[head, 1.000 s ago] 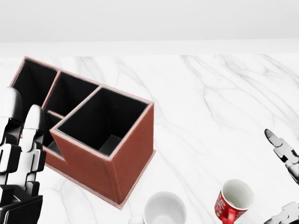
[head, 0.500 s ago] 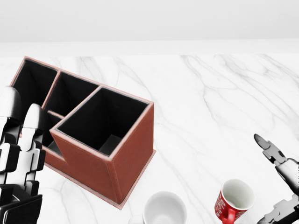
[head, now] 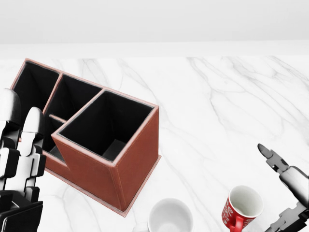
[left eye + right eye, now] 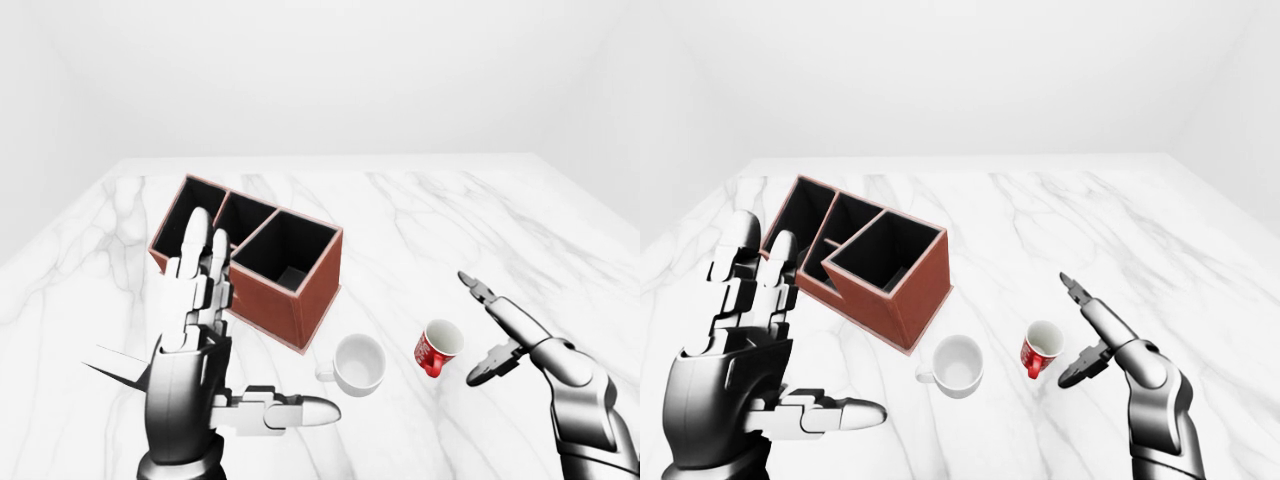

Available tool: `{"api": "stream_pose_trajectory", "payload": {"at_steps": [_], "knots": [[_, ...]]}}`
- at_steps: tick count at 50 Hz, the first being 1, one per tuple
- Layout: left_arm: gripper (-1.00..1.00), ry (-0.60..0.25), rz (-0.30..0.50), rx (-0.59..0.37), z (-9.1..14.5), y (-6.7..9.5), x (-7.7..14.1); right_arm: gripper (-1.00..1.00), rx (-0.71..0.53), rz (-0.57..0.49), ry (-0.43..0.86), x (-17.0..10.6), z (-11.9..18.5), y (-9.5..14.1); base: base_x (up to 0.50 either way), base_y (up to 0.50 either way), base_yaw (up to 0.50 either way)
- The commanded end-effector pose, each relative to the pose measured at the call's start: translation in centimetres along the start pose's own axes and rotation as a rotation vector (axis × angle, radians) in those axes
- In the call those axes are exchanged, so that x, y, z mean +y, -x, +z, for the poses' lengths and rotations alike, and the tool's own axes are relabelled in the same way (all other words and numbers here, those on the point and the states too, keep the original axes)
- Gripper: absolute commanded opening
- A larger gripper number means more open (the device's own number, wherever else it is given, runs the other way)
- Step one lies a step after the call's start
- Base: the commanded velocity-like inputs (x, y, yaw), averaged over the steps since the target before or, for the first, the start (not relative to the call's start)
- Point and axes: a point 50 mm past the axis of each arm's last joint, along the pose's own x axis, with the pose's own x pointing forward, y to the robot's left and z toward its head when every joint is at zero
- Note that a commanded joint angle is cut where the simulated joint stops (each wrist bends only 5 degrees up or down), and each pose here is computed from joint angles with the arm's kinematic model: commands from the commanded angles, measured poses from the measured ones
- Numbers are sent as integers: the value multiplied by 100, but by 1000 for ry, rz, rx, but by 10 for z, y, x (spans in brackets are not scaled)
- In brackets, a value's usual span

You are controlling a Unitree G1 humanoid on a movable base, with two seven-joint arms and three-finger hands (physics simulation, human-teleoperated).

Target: Pick up the red mug and place it to the right of the caddy.

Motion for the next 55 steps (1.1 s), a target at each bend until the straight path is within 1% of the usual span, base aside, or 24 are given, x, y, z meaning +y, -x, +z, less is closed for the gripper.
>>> {"api": "stream_pose_trajectory", "payload": {"at_steps": [1, 9, 22, 37, 41, 52, 55], "knots": [[100, 2, 10, -52, 4, -6, 1, 100, 67, 39, -15, 4, -8, -13, 0, 0, 0], [100, 2, 9, -50, 4, -6, 1, 100, 78, 41, 9, -1, -7, -15, 0, 0, 0], [100, 7, 8, -55, 4, -6, 0, 100, 65, 29, 59, -10, 4, -21, 0, 0, 0], [100, 8, 8, -54, 4, -6, 0, 100, 71, 59, 84, -4, 7, -28, 0, 0, 0], [100, 7, 9, -51, 4, -6, 1, 100, 94, 84, 76, 0, 3, -34, 0, 0, 0], [100, 8, 7, -57, 5, -7, 0, 100, 79, 99, 114, 7, 11, -37, 0, 0, 0], [100, 7, 7, -55, 4, -6, 0, 100, 92, 103, 123, 9, 10, -38, 0, 0, 0]]}}
